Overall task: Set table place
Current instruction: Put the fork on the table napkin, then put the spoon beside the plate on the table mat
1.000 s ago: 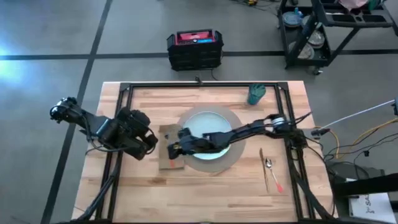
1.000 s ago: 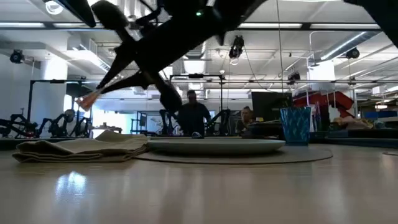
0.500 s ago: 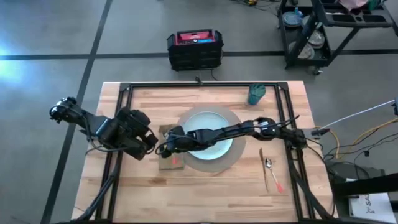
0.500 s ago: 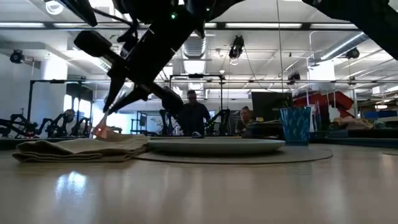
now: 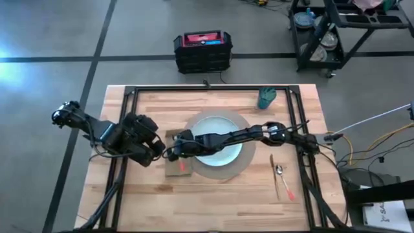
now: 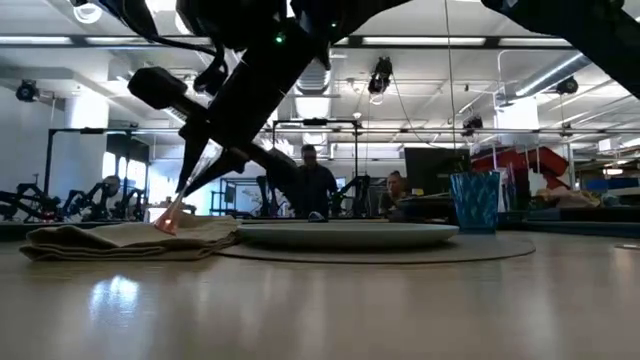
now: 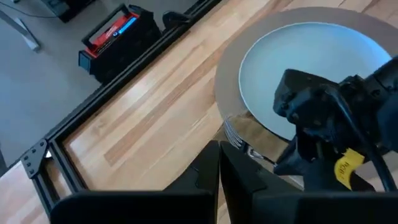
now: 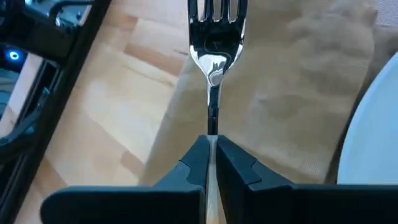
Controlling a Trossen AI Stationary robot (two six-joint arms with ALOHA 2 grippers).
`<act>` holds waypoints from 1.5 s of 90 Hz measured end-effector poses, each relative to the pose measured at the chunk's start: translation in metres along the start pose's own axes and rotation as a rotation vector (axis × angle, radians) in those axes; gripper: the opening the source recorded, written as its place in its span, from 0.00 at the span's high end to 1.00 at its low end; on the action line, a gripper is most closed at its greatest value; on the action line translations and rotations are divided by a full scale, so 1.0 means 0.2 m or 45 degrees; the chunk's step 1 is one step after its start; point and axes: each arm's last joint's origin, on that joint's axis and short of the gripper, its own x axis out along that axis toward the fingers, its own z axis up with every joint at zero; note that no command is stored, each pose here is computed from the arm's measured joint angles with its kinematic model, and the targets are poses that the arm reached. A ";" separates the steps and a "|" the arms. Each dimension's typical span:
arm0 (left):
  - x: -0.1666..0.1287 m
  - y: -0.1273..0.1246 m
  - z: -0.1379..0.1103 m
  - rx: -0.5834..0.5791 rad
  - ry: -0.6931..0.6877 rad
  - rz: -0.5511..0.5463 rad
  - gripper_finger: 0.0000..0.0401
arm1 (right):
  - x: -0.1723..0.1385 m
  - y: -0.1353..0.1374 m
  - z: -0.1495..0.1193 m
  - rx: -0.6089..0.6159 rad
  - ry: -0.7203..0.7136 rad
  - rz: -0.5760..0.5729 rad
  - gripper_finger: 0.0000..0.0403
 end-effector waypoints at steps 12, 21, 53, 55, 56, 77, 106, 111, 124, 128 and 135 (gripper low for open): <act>0.00 0.00 0.00 0.004 0.000 0.000 1.00 | 0.00 0.00 -0.01 0.043 0.015 -0.009 0.91; 0.00 0.00 0.00 0.005 0.000 0.000 1.00 | 0.00 -0.01 -0.01 0.057 0.022 -0.015 0.85; 0.00 -0.01 0.00 0.029 -0.002 0.001 1.00 | -0.20 0.05 -0.02 -0.566 0.054 -0.083 0.73; 0.01 -0.01 0.00 0.036 -0.005 0.001 1.00 | -0.25 0.05 -0.02 -0.606 0.078 -0.109 0.73; 0.01 -0.01 0.00 0.040 -0.008 0.002 1.00 | -0.27 0.05 -0.03 -0.625 0.096 -0.125 0.73; 0.06 -0.12 -0.01 0.166 0.015 -0.102 1.00 | -0.82 -0.08 -0.35 -1.029 0.445 -0.752 0.73; 0.16 -0.35 0.08 0.213 -0.103 -0.380 1.00 | -1.28 -0.34 -0.58 -0.793 0.384 -0.789 0.68; 0.18 -0.41 0.08 0.251 -0.110 -0.432 1.00 | -1.33 -0.42 -0.60 -0.706 0.351 -0.812 0.69; 0.25 -0.52 0.08 0.326 -0.054 -0.551 1.00 | -1.42 -0.67 -0.67 -0.486 0.366 -0.803 0.74; 0.28 -0.53 0.08 0.334 -0.034 -0.550 1.00 | -1.43 -0.73 -0.69 -0.421 0.385 -0.765 0.75; 0.32 -0.53 0.09 0.328 -0.015 -0.518 1.00 | -1.41 -0.84 -0.75 -0.332 0.390 -0.716 0.77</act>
